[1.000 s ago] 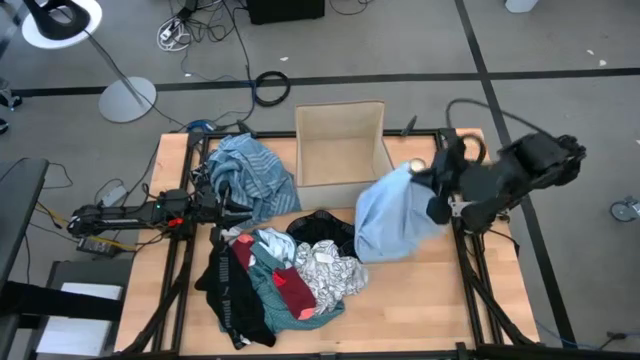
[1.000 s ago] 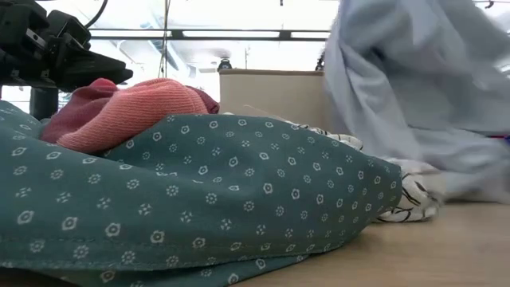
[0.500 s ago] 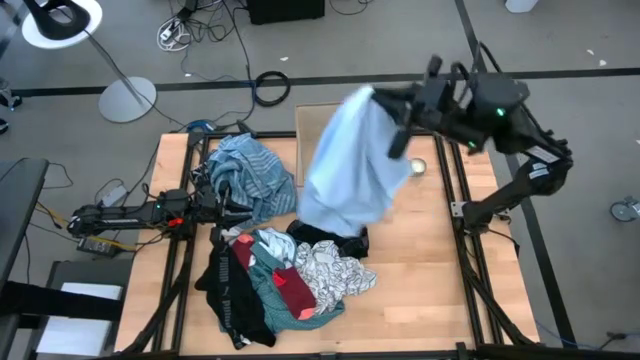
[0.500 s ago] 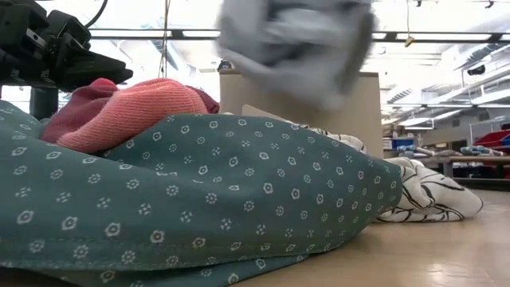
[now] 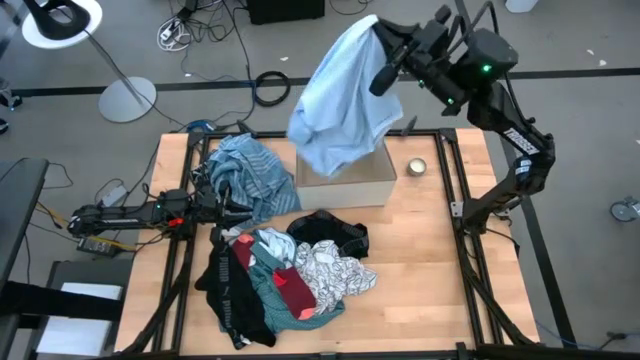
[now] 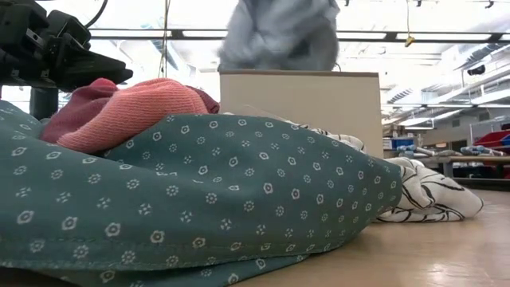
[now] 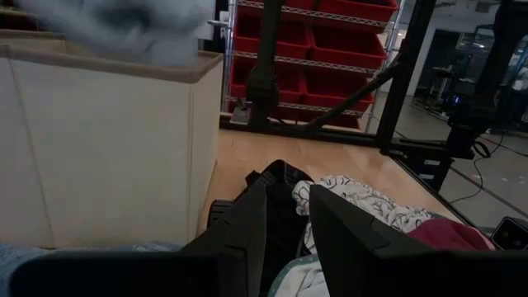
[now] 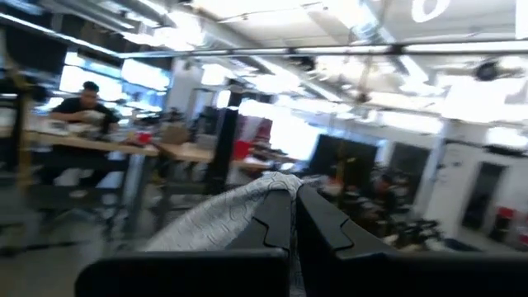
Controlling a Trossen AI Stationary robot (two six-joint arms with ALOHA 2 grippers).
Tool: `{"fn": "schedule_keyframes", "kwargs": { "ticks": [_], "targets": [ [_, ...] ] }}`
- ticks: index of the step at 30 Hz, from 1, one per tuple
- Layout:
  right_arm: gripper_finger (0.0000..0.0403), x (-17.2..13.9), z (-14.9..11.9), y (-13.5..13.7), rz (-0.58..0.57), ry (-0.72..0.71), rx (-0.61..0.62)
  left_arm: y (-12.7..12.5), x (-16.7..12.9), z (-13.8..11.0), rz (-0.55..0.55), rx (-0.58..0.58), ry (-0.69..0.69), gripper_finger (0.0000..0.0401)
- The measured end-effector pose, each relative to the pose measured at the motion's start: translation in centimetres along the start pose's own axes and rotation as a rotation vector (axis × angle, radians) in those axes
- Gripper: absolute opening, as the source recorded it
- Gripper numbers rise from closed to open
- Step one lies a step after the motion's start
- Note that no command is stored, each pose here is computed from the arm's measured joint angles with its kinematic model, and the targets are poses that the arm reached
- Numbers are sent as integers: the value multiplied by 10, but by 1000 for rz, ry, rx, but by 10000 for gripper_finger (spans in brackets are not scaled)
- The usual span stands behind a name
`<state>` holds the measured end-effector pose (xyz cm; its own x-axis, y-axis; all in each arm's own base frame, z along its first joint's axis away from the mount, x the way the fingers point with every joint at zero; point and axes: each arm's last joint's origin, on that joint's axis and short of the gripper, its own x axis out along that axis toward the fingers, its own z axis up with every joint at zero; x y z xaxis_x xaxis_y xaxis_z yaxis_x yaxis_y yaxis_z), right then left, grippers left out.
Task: Sort clothes
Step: Put the white shirt into the bin
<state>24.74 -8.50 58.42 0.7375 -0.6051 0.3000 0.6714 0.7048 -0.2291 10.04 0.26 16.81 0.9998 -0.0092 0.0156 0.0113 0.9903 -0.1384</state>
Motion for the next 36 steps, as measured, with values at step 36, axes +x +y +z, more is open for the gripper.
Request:
{"fn": "schedule_keyframes", "kwargs": {
  "ticks": [36],
  "targets": [
    [5,47,-185,12,184,1059,240,0,0,0,0,0,1,101]
  ]
}}
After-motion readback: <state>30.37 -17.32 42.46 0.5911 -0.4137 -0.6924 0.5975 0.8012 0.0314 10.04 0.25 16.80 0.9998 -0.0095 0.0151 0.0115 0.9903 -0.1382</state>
